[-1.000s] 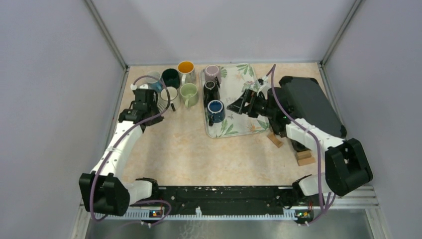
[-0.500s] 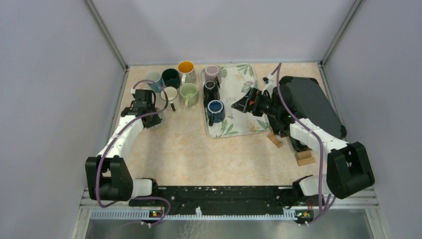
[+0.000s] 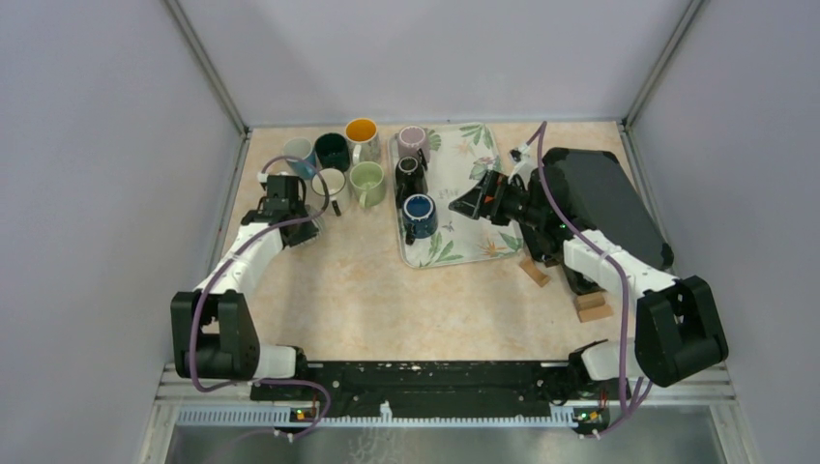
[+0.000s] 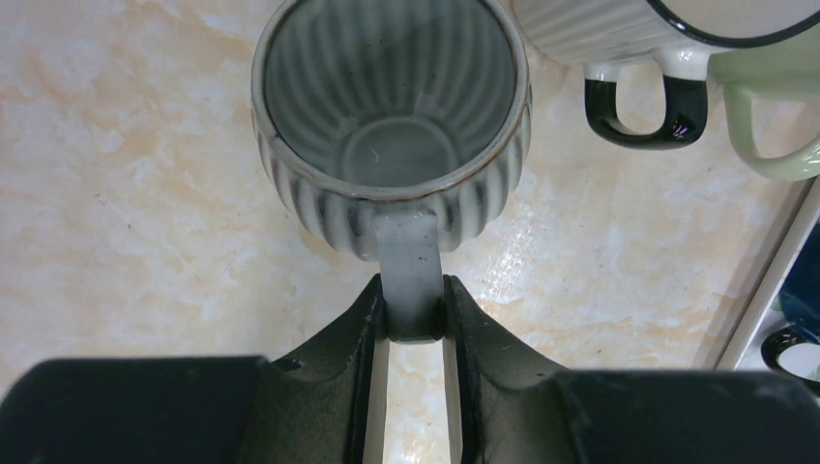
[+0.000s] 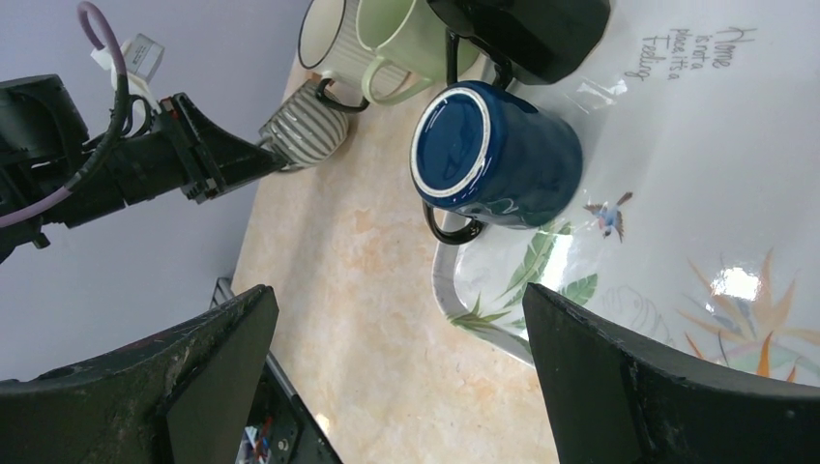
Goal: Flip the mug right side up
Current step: Place the cup at the corner of the board.
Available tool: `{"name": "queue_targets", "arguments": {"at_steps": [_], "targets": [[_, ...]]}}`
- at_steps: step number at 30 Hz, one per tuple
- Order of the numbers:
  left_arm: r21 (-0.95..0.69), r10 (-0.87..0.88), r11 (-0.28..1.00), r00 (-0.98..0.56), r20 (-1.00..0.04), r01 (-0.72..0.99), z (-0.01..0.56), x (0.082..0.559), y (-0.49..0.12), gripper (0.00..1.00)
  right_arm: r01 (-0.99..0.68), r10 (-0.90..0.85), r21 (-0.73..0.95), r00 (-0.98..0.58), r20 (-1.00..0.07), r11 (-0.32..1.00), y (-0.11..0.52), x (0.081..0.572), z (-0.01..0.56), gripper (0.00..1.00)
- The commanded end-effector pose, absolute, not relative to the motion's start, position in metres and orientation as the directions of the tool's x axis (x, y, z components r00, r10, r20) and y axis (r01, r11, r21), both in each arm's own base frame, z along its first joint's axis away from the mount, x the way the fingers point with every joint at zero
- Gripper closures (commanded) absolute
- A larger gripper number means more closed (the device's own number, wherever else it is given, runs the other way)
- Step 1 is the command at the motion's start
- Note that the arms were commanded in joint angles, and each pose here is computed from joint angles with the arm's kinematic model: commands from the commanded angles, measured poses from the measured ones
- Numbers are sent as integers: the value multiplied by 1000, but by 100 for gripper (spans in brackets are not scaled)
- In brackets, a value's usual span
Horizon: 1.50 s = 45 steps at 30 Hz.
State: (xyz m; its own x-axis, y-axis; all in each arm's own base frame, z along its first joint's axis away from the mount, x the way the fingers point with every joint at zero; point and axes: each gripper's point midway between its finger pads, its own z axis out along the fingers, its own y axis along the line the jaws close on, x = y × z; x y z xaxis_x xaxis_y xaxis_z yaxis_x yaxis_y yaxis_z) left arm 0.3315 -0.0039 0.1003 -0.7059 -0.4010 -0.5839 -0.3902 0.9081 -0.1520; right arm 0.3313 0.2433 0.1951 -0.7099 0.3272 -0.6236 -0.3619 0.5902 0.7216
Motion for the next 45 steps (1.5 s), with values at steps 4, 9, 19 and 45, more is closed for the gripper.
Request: {"name": "queue_targets", "arguments": {"at_steps": [4,9,19,45], "targets": [[-161,-416,897,-661,-625,-411,90,351,2,100,-430,334,705,-661,-672,564,244,335,216,1],[-150,-413,897,-668,-619,-416,79,357,3,100,-423,327,704,-670,-667,570,244,336,211,1],[-86,-403,891,-690,-601,-446,64,358,12,89,-423,322,693,-663,-676,585,242,337,209,1],[-165,-406,905,-682,-608,-392,86,361,-2,29,-377,294,634,-651,-700,675,230,348,193,1]]}}
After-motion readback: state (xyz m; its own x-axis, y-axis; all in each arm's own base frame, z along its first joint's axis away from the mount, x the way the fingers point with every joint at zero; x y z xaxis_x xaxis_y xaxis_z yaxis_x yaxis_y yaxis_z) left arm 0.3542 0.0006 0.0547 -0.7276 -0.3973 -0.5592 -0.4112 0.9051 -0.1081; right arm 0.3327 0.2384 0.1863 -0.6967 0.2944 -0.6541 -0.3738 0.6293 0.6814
